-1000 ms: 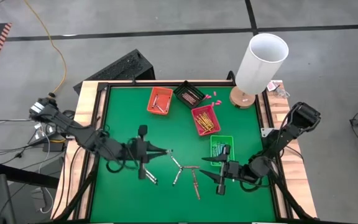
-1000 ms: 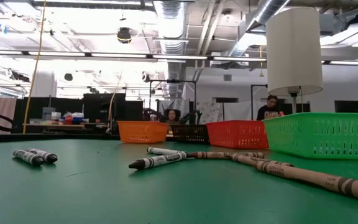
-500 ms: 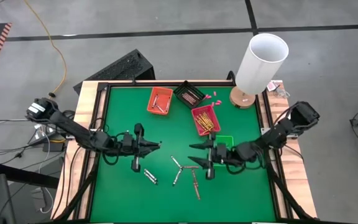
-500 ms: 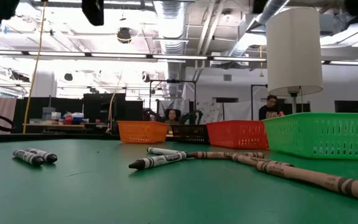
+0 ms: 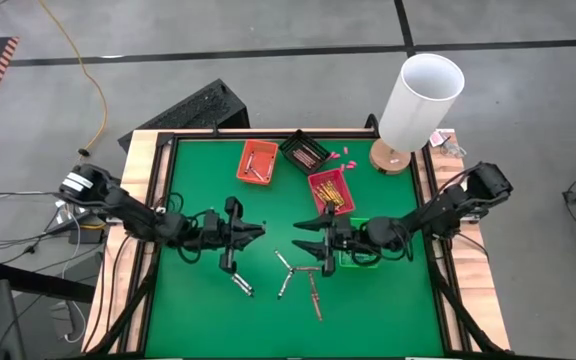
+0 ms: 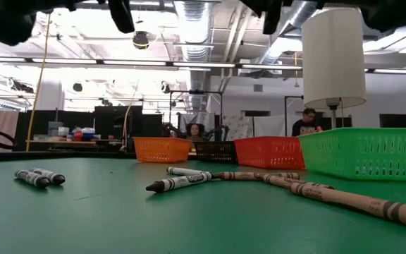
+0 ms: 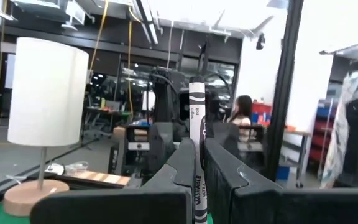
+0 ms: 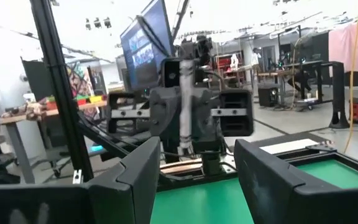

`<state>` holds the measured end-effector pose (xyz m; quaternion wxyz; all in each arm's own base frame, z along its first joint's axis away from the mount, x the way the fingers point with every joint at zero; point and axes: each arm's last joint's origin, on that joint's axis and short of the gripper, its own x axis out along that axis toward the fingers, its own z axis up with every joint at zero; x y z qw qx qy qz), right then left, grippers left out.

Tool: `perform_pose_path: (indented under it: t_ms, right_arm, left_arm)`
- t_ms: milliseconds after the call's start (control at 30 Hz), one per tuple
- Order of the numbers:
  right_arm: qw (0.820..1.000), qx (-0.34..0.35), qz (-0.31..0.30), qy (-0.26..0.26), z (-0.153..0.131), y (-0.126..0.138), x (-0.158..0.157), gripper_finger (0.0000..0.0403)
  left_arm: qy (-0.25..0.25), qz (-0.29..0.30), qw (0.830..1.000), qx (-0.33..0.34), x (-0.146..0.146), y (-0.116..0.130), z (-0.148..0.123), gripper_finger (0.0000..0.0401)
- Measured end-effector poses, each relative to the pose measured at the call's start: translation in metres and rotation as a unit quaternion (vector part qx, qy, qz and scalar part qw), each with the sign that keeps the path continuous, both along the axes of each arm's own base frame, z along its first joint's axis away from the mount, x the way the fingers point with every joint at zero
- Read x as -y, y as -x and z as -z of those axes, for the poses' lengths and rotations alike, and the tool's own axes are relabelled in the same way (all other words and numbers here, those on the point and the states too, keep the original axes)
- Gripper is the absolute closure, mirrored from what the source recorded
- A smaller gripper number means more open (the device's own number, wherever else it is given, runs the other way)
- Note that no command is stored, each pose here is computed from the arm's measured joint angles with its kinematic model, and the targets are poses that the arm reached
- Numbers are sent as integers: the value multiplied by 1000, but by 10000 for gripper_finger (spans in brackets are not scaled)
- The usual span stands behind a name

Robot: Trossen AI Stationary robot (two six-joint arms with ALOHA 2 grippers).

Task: Sort crayons
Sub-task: Put the black crayon into the orange bin

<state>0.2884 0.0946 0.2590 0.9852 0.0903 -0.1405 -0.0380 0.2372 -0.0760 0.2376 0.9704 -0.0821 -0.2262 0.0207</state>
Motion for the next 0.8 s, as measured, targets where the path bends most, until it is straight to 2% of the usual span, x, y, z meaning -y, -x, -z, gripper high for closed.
perform_pose_path:
  t_ms: [300, 800]
  right_arm:
    - [998, -61, 3, 27, 6, -33, -12, 184]
    - [999, -50, 15, 12, 4, -39, -5, 184]
  left_arm:
    - [-16, 20, 999, -19, 1, -25, 0, 401]
    - [-18, 21, 999, -31, 2, -27, 0, 401]
